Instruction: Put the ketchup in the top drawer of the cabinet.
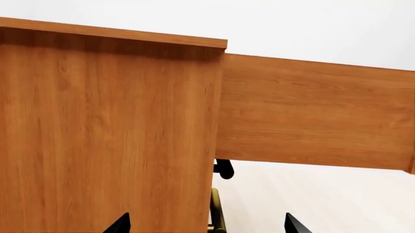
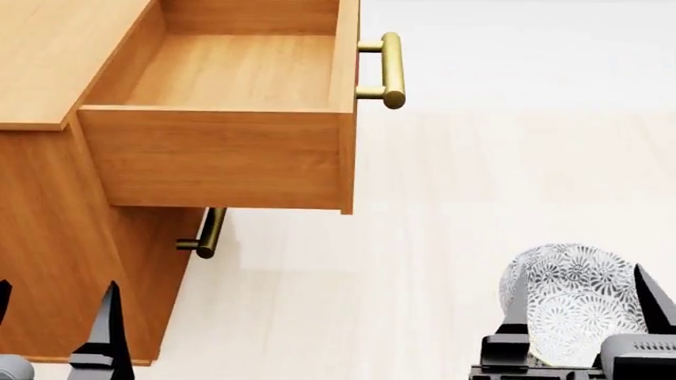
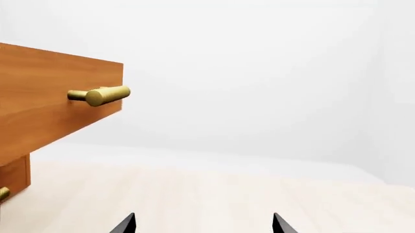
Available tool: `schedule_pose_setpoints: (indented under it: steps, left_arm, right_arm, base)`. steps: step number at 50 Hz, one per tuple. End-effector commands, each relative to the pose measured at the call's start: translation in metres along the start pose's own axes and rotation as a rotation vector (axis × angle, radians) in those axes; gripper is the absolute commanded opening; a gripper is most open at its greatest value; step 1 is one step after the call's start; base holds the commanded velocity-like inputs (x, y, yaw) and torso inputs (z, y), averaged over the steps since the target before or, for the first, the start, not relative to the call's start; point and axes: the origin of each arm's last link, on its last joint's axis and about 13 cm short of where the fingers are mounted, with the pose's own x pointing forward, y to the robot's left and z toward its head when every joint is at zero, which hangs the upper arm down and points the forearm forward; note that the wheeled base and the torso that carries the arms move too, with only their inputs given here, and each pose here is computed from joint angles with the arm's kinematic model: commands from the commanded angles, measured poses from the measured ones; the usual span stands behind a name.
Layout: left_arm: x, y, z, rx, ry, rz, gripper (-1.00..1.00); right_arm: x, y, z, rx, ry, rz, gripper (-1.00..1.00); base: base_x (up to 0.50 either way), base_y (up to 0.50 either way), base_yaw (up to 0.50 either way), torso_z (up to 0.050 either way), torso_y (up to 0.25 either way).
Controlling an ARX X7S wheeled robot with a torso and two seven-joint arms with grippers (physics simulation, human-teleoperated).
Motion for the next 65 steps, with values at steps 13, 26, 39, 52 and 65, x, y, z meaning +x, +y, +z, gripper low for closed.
schedule_pose_setpoints:
  steps: [13,26,39,52,65]
  left_arm:
    - [0.000,-0.003,0.001,0.005,0.001,0.014,1.00]
    - [0.001,-0.004,0.002,0.007,0.000,0.014,1.00]
    - [0.002,-0.003,-0.001,0.004,0.005,0.020,1.00]
    - [0.001,-0.003,-0.002,-0.002,0.008,0.016,1.00]
    - [0.002,-0.002,-0.004,-0.009,0.011,0.012,1.00]
  right_arm:
    - [-0.005,-0.051,-0.014,-0.012,0.047,0.089,1.00]
    - [-0.026,-0.065,-0.018,-0.020,0.068,0.148,1.00]
    - [-0.056,-0.078,-0.019,-0.009,0.079,0.098,1.00]
    - [-0.083,-0.083,-0.016,0.040,0.032,0.065,1.00]
    - [-0.106,-0.087,-0.020,0.046,0.041,0.014,1.00]
  base:
    - [0.00,0.00,0.00,0.000,0.000]
    - [0.00,0.00,0.00,0.000,0.000]
    - [0.00,0.00,0.00,0.000,0.000]
    - [0.00,0.00,0.00,0.000,0.000]
    - [0.00,0.00,0.00,0.000,0.000]
